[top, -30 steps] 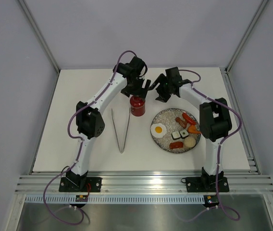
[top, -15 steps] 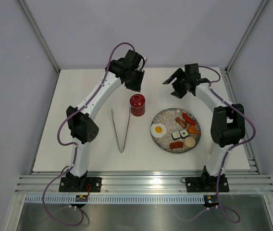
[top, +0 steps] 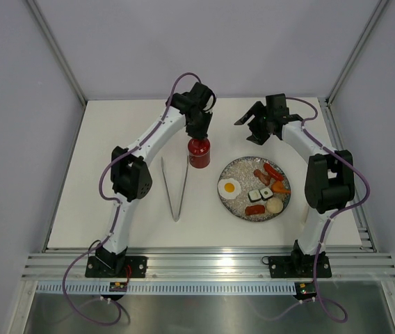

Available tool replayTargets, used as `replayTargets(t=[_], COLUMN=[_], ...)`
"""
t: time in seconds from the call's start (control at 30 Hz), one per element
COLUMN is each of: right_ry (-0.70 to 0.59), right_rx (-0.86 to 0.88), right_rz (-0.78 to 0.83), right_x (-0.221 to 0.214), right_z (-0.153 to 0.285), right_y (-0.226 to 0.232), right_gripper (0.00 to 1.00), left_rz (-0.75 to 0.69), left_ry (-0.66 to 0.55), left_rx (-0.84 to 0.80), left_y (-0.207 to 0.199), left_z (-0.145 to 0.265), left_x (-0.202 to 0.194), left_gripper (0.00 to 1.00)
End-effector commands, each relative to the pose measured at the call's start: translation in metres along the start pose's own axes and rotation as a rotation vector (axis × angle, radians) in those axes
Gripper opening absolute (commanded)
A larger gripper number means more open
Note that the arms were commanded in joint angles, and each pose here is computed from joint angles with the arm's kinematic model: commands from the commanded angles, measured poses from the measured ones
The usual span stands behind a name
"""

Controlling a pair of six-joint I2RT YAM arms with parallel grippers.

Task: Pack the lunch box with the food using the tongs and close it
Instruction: Close the box lid on the packing box.

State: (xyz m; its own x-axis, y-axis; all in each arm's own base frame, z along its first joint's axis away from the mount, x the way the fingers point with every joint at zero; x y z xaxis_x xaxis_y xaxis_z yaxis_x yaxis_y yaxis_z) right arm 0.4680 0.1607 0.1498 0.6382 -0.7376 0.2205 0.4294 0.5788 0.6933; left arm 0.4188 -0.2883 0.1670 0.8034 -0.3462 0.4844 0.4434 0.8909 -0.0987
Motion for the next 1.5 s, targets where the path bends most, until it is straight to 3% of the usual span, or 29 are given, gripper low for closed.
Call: replayTargets(t=[0.0, 0.27, 0.63, 0.93, 1.2, 1.47], right_ry=[-0.023, -0.028, -0.047, -0.029, -0.027, -0.034], right_rx=[0.027, 0.039, 0.051, 0.033, 0.029, 0.041], right_rz=[0.027, 0.032, 0.041, 0.04, 0.036, 0.04], right_x=[0.003, 0.004, 0.006, 0.002, 0.002, 0.002], right_z=[0.012, 0.017, 0.025, 0.019, 0.017, 0.024], right_y=[0.009, 0.013, 0.019, 0.012, 0.009, 0.013], right_gripper=[0.84, 0.85, 0.85, 0.85, 0.85, 0.85], left_rz=[-0.005, -0.019, -0.008, -0.003, 0.001, -0.006], left_ry=[-0.014, -0.043, -0.279, -0.196, -0.035, -0.08], left_rx=[-0.027, -0.005, -0.015, -0.004, 0.021, 0.048], left_y=[-0.005, -0.001, -0.008, -0.005, 0.005, 0.007], left_z=[-0.013, 0.004, 0.071, 0.027, -0.032, -0.008], left_x=[0.005, 0.01, 0.056, 0.044, 0.009, 0.019], left_gripper=[0.23, 0.23, 0.23, 0.23, 0.23, 0.23])
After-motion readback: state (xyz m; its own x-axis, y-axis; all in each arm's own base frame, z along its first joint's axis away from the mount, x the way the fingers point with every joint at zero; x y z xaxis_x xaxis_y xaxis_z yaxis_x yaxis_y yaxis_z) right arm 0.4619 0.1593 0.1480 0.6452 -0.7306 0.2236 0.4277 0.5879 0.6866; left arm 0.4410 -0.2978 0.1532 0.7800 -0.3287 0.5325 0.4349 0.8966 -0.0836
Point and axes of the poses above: each gripper's point midway between its finger pads, its own z axis back along the fingers, its own y axis along the line the jaws close on, x = y × z, the point moved 2 cm from there along z, back along the fingers, and after that the axes turned 5 degrees about -z, right-handed, at the moved point
